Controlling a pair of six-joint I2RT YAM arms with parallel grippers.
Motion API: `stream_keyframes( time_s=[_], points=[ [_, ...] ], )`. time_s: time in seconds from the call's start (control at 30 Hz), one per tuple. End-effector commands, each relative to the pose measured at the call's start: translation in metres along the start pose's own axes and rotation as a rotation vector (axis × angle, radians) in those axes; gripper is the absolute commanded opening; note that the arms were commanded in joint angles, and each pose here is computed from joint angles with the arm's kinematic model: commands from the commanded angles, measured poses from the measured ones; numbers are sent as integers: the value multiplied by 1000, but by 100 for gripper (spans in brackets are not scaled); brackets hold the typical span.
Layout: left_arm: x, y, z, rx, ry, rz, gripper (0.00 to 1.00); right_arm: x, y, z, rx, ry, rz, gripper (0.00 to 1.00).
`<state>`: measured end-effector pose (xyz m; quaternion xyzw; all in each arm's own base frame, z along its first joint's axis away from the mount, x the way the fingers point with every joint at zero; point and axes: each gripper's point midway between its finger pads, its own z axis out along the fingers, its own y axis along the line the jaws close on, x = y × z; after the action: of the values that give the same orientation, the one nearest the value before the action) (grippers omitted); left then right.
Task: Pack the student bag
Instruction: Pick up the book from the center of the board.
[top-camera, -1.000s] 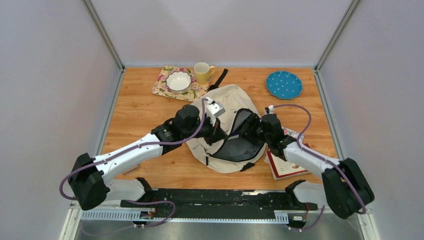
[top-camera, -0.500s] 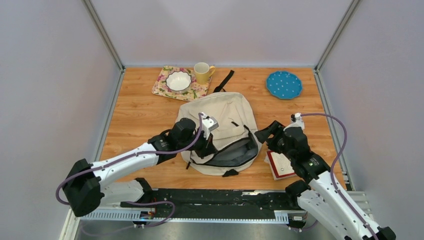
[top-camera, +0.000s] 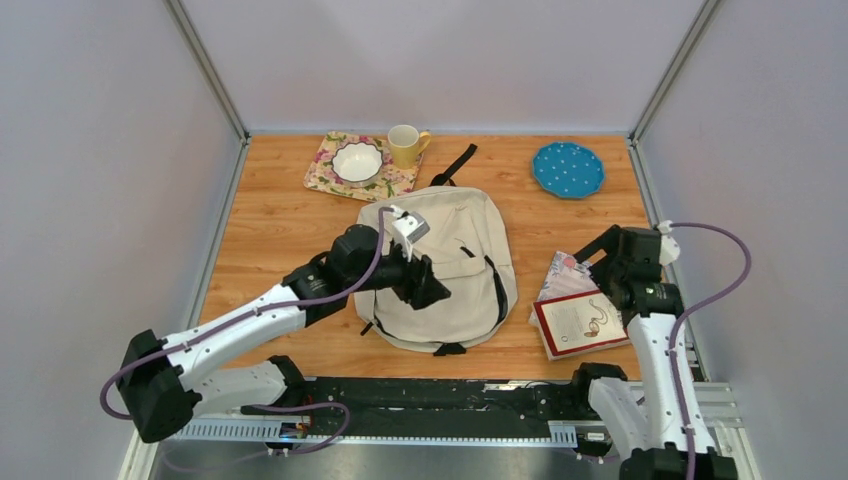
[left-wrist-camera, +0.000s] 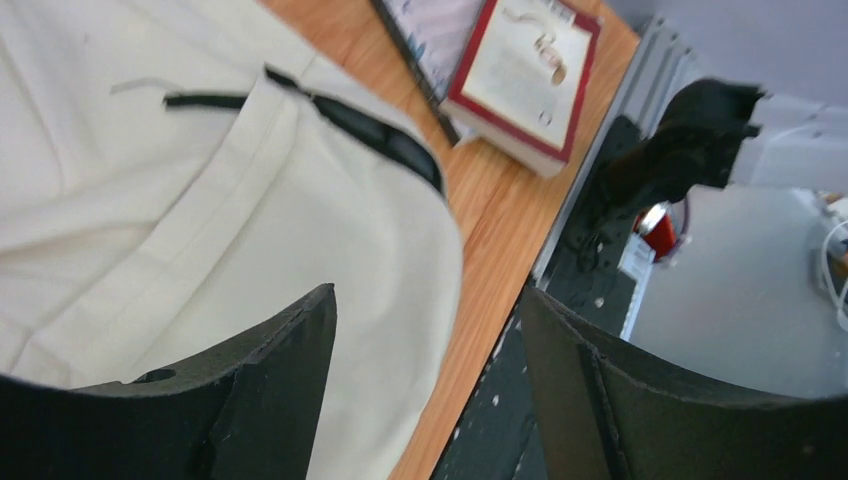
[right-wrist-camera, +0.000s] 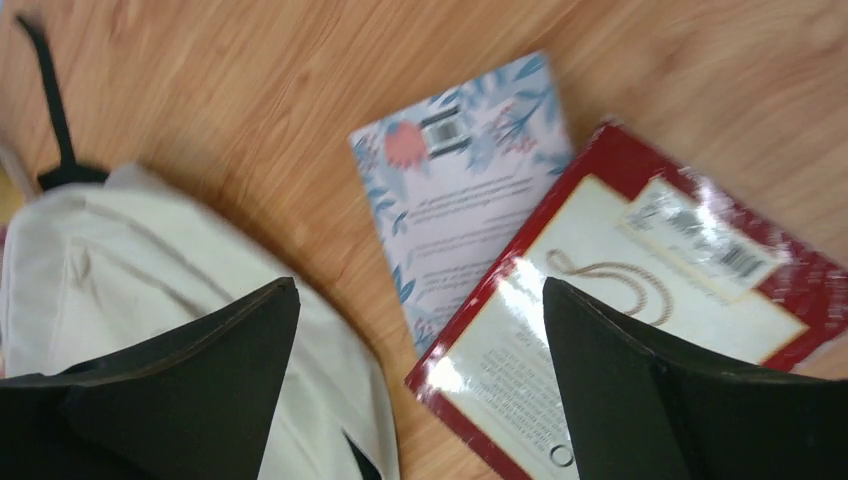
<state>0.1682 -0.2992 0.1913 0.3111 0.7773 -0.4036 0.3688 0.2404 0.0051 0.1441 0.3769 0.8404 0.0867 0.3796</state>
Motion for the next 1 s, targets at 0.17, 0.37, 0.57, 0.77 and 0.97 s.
stream_keyframes(
  time_s=[0.17, 0.37, 0.57, 0.77, 0.97],
  points=[
    [-42, -67, 95, 279, 26, -78, 76, -70, -87, -14, 319, -168, 264, 96],
    [-5, -88, 152, 351, 174, -181, 77, -56, -115, 2, 427, -175, 291, 95],
    [25, -106, 176, 410, 270, -238, 77, -39, -148, 16, 557, -168, 283, 95],
    [34, -111, 188, 437, 283, -272, 78, -40, -165, 19, 611, -219, 228, 95],
    [37, -119, 191, 459, 295, -279, 79, -30, -163, 39, 597, -129, 215, 96]
  ],
)
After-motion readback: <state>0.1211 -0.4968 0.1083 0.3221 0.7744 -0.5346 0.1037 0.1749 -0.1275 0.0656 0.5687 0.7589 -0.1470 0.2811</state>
